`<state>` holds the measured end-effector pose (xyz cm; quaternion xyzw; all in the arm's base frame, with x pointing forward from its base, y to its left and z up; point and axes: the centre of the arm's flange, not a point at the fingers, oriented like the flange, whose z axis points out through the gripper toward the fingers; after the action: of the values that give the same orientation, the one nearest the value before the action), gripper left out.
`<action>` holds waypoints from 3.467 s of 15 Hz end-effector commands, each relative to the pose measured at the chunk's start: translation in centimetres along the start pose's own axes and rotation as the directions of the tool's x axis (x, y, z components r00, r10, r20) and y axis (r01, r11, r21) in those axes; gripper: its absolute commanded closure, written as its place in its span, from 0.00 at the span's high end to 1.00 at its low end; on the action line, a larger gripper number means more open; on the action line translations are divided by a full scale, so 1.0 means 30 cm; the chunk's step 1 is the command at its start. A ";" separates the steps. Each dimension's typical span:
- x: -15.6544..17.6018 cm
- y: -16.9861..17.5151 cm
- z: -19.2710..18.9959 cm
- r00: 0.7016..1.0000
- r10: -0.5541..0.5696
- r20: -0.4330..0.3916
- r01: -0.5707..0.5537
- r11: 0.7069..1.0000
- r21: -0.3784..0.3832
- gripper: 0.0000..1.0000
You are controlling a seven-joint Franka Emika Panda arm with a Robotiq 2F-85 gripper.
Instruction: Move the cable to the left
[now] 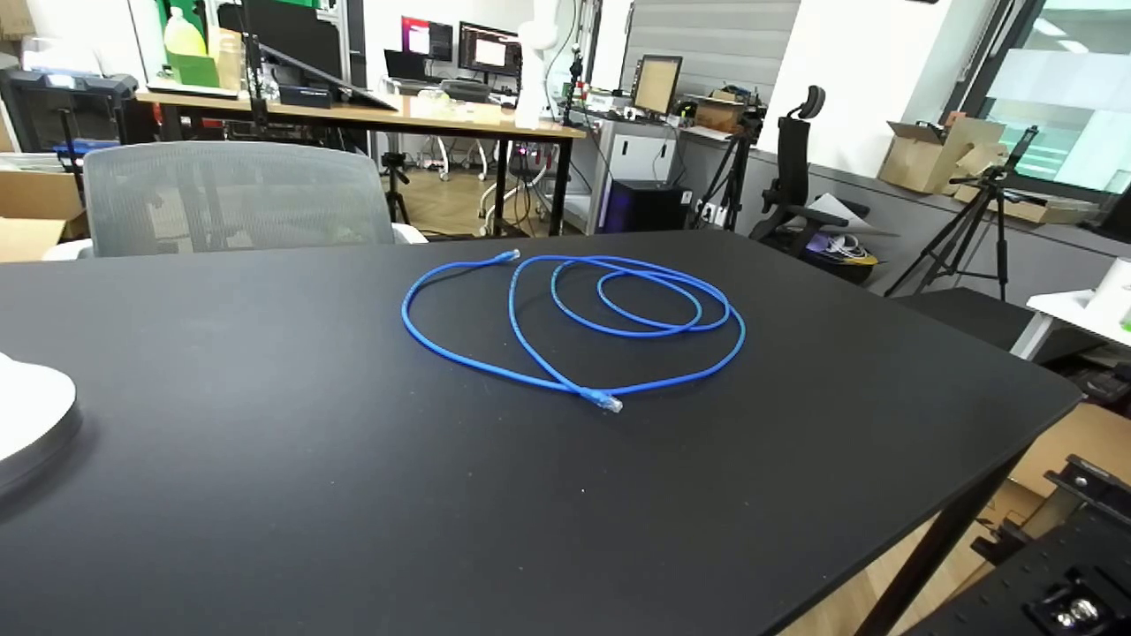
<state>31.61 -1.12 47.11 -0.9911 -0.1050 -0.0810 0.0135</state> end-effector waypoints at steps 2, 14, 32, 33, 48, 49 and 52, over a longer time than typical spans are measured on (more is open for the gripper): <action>0.027 0.063 0.024 0.999 0.046 0.013 -0.046 0.999 -0.015 1.00; 0.074 0.510 0.217 0.938 0.336 0.081 -0.325 0.937 -0.124 1.00; 0.337 0.743 0.568 0.843 0.527 0.110 -0.497 0.840 -0.219 1.00; 0.365 0.765 0.616 0.834 0.540 0.115 -0.506 0.830 -0.233 1.00; 0.691 0.705 1.025 0.920 0.364 0.142 -0.356 0.931 -0.081 1.00; 0.688 0.715 1.040 0.917 0.370 0.147 -0.361 0.929 -0.086 1.00; 0.672 0.738 1.078 0.910 0.381 0.163 -0.371 0.924 -0.089 1.00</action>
<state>59.93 -16.05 19.06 -0.9965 0.0824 0.0090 -0.0115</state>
